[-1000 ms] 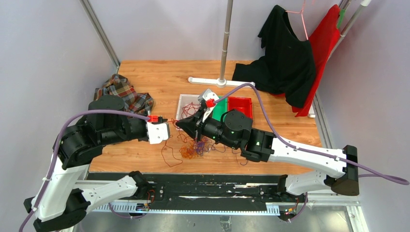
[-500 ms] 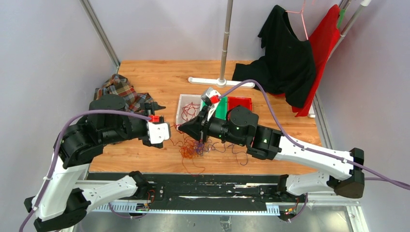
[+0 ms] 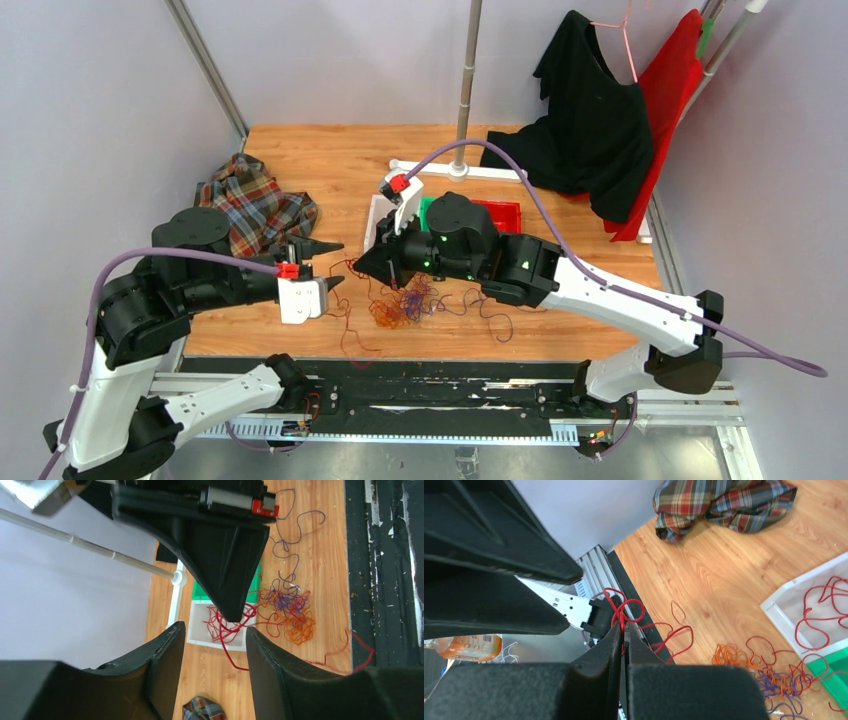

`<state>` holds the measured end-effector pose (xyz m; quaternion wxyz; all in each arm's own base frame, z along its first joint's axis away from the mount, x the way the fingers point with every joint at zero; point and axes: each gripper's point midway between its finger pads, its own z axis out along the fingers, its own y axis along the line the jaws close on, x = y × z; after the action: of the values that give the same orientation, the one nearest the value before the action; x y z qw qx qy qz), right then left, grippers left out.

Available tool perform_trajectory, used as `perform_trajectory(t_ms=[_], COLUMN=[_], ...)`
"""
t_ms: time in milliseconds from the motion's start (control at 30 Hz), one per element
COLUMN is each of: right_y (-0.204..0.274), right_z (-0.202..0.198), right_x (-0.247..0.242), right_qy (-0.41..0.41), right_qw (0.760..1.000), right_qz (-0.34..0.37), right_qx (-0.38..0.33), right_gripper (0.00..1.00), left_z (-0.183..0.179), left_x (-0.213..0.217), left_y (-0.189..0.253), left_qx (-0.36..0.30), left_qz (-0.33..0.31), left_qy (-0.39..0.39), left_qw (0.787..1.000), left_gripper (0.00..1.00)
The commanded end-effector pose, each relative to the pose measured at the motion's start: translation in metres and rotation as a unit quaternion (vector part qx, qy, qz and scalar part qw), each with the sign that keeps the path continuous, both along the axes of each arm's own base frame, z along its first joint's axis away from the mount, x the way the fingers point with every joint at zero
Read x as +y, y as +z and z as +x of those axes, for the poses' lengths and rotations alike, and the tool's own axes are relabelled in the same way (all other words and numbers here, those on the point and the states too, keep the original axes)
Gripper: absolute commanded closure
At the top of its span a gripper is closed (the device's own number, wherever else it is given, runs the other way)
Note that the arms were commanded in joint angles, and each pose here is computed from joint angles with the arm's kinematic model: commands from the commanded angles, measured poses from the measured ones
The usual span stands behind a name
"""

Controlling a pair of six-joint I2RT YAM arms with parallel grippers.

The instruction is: Untangle the cables

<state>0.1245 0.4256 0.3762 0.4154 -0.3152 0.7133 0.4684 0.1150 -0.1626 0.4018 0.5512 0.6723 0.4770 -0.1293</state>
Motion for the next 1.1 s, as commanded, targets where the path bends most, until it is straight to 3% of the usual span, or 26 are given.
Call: perform_trajectory(t_ms=[0, 467, 867, 1067], right_y=[-0.005, 0.002, -0.001, -0.003], right_z=[0.002, -0.006, -0.012, -0.012], right_x=[-0.002, 0.017, 0.028, 0.034], right_qy=[-0.006, 0.032, 0.054, 0.064], right_qw=[0.999, 0.995, 0.991, 0.983], right_qz=[-0.025, -0.011, -0.001, 0.026], right_qx=[0.029, 0.092, 0.123, 0.171], right_gripper=[0.99, 0.99, 1.0, 0.99], left_z=[-0.009, 0.005, 0.01, 0.017], left_x=[-0.003, 0.01, 0.011, 0.012], left_y=[0.0, -0.051, -0.056, -0.045], left_qx=[-0.011, -0.107, -0.179, -0.274], left_qz=[-0.009, 0.091, 0.092, 0.075], left_qy=[-0.029, -0.054, -0.06, -0.055], left_qw=[0.999, 0.989, 0.978, 0.957], left_gripper=[0.5, 0.69, 0.82, 0.91])
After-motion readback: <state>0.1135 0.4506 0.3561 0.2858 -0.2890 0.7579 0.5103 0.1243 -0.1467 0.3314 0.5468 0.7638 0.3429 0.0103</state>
